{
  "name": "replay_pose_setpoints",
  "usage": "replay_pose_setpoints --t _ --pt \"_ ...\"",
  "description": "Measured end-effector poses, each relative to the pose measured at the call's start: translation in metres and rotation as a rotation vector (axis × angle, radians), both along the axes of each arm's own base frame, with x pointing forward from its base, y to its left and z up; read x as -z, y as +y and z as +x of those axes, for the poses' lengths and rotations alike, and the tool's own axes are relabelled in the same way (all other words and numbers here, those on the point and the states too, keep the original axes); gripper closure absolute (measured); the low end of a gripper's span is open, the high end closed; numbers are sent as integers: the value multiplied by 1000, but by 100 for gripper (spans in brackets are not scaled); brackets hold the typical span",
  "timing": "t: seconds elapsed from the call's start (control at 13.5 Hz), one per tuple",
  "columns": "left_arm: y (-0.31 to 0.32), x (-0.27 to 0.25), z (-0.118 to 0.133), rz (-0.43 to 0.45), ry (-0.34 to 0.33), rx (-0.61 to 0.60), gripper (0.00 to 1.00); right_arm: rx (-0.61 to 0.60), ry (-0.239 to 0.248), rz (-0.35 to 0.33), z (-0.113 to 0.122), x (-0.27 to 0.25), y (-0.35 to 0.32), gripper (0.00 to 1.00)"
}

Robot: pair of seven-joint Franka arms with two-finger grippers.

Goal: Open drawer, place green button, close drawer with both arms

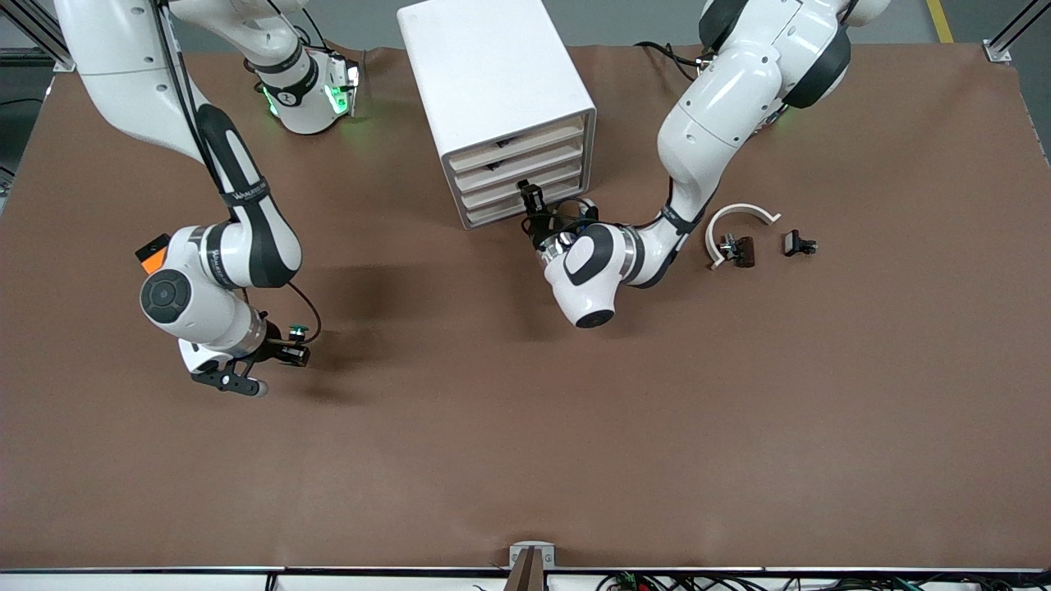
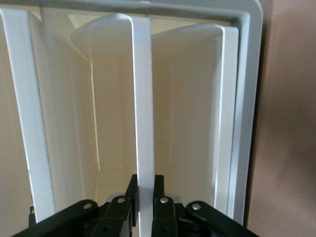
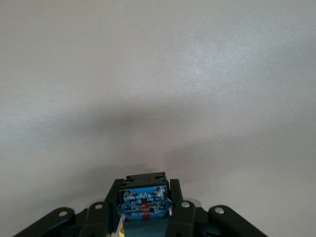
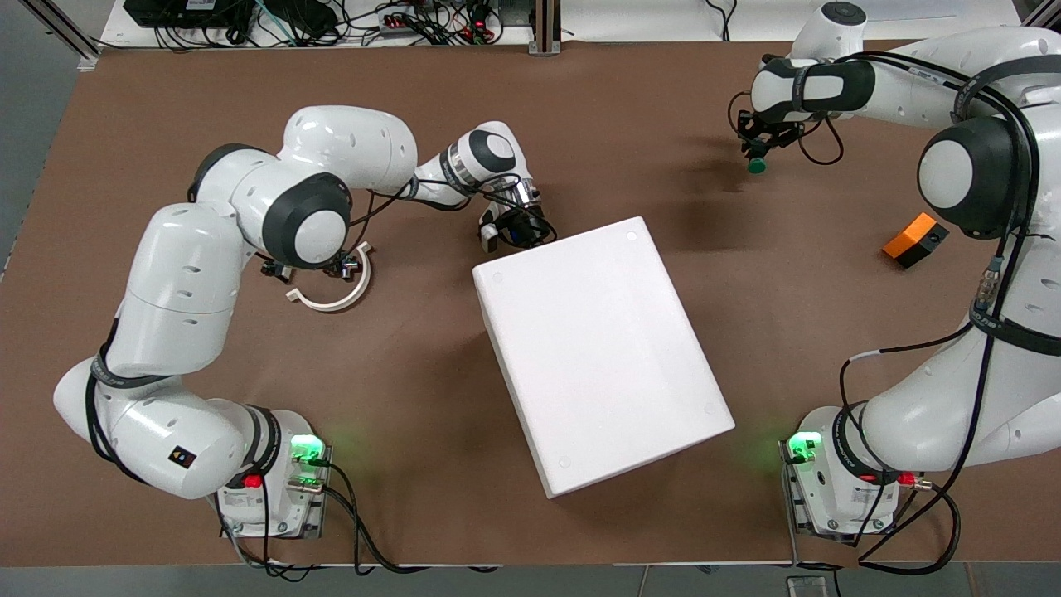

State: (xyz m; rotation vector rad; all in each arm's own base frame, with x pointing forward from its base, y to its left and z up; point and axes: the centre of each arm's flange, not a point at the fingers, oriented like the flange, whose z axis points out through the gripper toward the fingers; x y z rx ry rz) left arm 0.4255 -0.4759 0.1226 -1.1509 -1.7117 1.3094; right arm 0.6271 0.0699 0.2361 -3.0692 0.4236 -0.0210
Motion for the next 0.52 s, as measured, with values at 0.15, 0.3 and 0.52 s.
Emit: replay_pose_setpoints --t 0.15,0.3,0.52 --pt "7 0 8 4 -3 -13 86 44 9 5 -3 -11 19 58" --pt "17 -1 21 7 -11 -38 86 108 22 7 -8 -20 40 58" --pt "27 -5 40 10 -37 -62 86 260 41 11 -17 -37 75 58"
